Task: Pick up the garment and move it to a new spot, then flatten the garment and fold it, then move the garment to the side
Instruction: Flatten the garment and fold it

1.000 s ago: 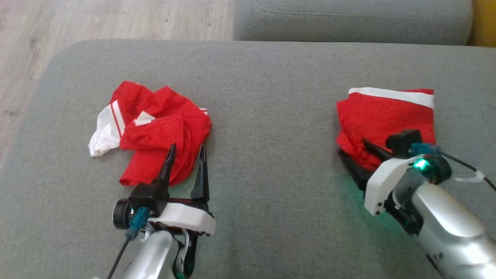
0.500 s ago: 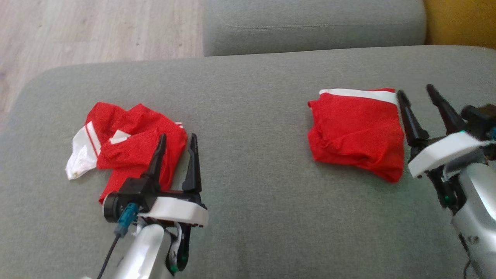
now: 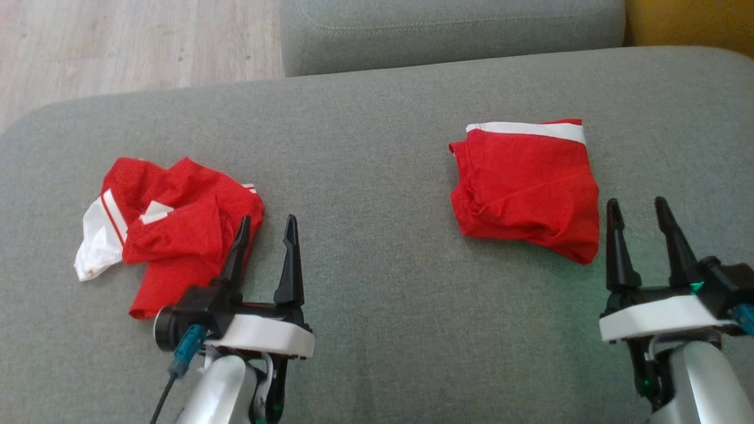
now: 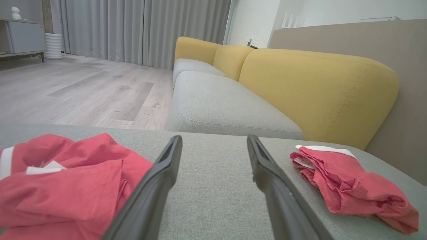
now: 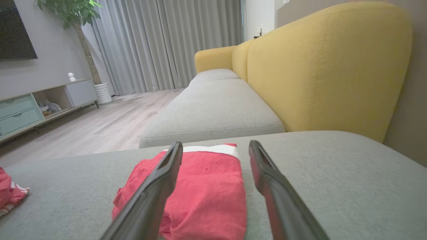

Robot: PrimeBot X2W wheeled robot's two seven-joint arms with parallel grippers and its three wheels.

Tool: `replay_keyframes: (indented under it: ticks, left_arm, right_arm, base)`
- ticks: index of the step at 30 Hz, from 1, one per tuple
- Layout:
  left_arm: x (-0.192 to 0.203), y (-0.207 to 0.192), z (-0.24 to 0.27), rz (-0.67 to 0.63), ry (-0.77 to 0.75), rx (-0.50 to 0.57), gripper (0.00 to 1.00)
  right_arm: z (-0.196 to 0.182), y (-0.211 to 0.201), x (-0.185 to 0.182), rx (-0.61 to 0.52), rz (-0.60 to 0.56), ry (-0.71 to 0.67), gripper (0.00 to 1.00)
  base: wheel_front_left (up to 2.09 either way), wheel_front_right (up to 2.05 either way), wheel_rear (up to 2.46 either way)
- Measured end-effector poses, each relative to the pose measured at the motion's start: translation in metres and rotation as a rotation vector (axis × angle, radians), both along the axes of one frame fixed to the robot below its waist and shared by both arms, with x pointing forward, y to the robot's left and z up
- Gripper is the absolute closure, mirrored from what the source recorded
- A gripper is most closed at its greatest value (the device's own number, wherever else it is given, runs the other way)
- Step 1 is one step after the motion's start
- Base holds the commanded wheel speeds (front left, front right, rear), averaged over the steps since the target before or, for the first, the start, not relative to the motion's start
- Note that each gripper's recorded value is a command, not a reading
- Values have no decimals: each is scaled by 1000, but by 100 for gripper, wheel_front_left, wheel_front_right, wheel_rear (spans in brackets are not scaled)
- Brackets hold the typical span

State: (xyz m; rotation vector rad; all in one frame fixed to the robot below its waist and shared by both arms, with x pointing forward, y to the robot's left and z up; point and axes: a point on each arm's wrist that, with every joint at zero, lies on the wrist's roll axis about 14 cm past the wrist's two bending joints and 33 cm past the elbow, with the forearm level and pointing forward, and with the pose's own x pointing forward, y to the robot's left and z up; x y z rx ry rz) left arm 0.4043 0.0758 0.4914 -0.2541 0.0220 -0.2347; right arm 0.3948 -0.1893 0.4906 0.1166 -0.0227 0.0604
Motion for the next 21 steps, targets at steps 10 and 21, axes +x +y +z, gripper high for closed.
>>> replay_keyframes:
  ticks: [10, 21]
  left_arm:
    - [12, 4, -15, 4, 33, 10, 0]
    - [31, 15, -36, 23, 81, 19, 0]
  right_arm:
    - [-11, 9, 23, -19, 14, 42, 100]
    - [-67, 14, 104, -61, 36, 313, 100]
  base:
    - [0, 0, 0]
    - [0, 0, 0]
